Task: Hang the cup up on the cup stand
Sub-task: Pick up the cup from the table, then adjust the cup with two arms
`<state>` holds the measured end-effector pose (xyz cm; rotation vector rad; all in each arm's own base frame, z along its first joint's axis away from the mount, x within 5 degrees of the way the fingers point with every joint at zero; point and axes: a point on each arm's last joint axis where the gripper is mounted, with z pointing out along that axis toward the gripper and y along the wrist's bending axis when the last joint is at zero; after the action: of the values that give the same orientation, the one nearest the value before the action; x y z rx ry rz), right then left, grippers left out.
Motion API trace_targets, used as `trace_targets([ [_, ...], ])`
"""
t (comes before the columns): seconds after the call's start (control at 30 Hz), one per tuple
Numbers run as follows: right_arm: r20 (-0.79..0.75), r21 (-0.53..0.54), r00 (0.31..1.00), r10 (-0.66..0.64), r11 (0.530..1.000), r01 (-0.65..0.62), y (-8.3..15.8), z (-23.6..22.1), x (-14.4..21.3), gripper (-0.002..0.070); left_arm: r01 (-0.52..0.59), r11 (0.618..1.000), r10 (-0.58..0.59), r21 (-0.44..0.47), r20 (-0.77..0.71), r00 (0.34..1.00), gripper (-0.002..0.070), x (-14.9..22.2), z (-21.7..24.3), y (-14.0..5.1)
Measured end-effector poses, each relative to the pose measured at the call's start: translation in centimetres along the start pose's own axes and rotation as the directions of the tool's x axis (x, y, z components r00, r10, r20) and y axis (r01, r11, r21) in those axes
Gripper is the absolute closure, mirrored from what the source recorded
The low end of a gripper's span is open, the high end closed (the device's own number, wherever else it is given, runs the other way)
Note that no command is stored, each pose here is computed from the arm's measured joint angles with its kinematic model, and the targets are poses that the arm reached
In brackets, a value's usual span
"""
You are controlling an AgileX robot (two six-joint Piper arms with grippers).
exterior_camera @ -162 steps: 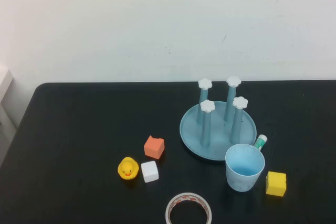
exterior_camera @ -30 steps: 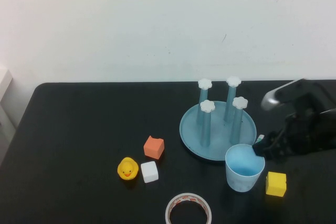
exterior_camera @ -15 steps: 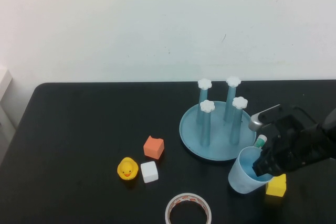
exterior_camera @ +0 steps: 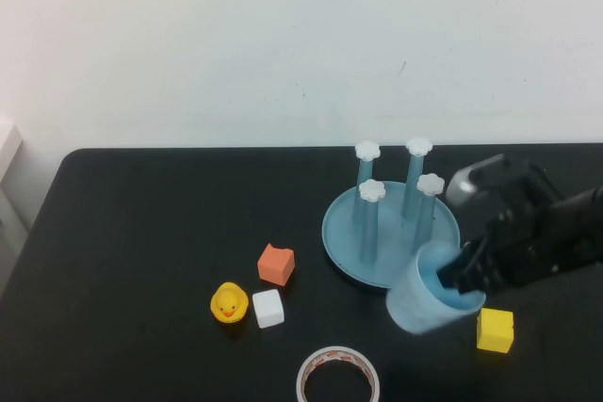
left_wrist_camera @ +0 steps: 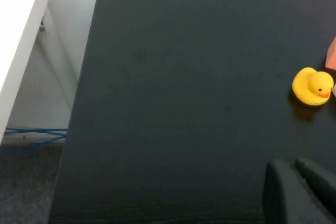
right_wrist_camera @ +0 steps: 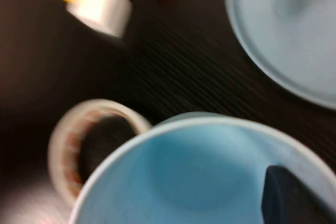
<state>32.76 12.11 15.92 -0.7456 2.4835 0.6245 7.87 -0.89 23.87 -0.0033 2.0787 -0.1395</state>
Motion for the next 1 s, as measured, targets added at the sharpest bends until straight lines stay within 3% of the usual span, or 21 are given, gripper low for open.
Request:
trace_targets([
  [0.1,0.074,-0.054,0.997,0.004,0.999,0.0,1.6,-2.5,-1.3,0.0645,0.001,1.0,-0.001,-0.001,0.003,1.0,0.0676,0.0,0.0,0.0],
  [0.2,0.164,-0.115,0.986,0.002,0.993,0.017,3.4,-4.9,-2.4,0.0645,0.131,0.99,-0.134,0.06,0.045,0.99,0.0659,-0.5,0.0,-0.5],
  [0.3,0.277,-0.156,0.959,-0.05,0.983,0.096,5.5,-7.0,-3.6,0.0645,0.367,0.908,-0.394,0.203,0.109,0.913,0.0561,-1.7,-0.2,-1.3],
  [0.37,0.367,-0.164,0.923,-0.117,0.968,0.188,7.3,-8.3,-4.4,0.0645,0.547,0.777,-0.603,0.313,0.118,0.789,0.0426,-2.6,-0.5,-1.7],
  [0.4,0.405,-0.162,0.902,-0.148,0.96,0.23,8.1,-8.9,-4.7,0.0645,0.634,0.683,-0.704,0.363,0.094,0.704,0.0339,-2.9,-0.6,-1.8],
  [0.47,0.496,-0.152,0.84,-0.221,0.93,0.334,10.2,-10.0,-5.3,0.0645,0.782,0.442,-0.867,0.439,-0.015,0.498,0.0165,-3.4,-0.9,-2.1],
  [0.5,0.541,-0.138,0.803,-0.25,0.915,0.378,11.1,-10.5,-5.6,0.0645,0.836,0.293,-0.922,0.465,-0.095,0.376,0.0111,-3.7,-1.0,-2.3],
  [0.53,0.582,-0.12,0.763,-0.281,0.898,0.423,12.2,-10.9,-5.9,0.0645,0.86,0.178,-0.944,0.478,-0.163,0.286,0.0058,-3.9,-1.2,-2.5],
  [0.57,0.614,-0.092,0.72,-0.323,0.877,0.471,13.2,-11.2,-6.0,0.0645,0.868,0.105,-0.951,0.485,-0.207,0.231,0.0036,-4.1,-1.3,-2.7],
  [0.6,0.629,-0.065,0.688,-0.361,0.858,0.509,14.1,-11.3,-6.1,0.0645,0.87,0.057,-0.951,0.49,-0.238,0.197,0.002,-4.2,-1.4,-2.8],
  [0.73,0.653,0.07,0.525,-0.546,0.733,0.676,18.3,-11.2,-6.5,0.0645,0.873,-0.062,-0.943,0.483,-0.316,0.107,-0.001,-4.6,-1.7,-3.0],
  [0.8,0.642,0.158,0.426,-0.638,0.653,0.74,20.3,-11.0,-6.8,0.0645,0.876,-0.103,-0.931,0.471,-0.355,0.081,-0.0007,-4.6,-1.8,-3.2],
  [0.87,0.621,0.234,0.331,-0.71,0.571,0.786,22.5,-10.8,-7.2,0.0645,0.88,-0.118,-0.913,0.459,-0.398,0.085,0.0008,-4.5,-1.9,-3.6],
  [1.0,0.595,0.323,0.21,-0.776,0.469,0.822,26.1,-10.3,-8.0,0.0645,0.884,-0.134,-0.89,0.447,-0.447,0.091,0.0042,-4.5,-2.1,-4.0],
])
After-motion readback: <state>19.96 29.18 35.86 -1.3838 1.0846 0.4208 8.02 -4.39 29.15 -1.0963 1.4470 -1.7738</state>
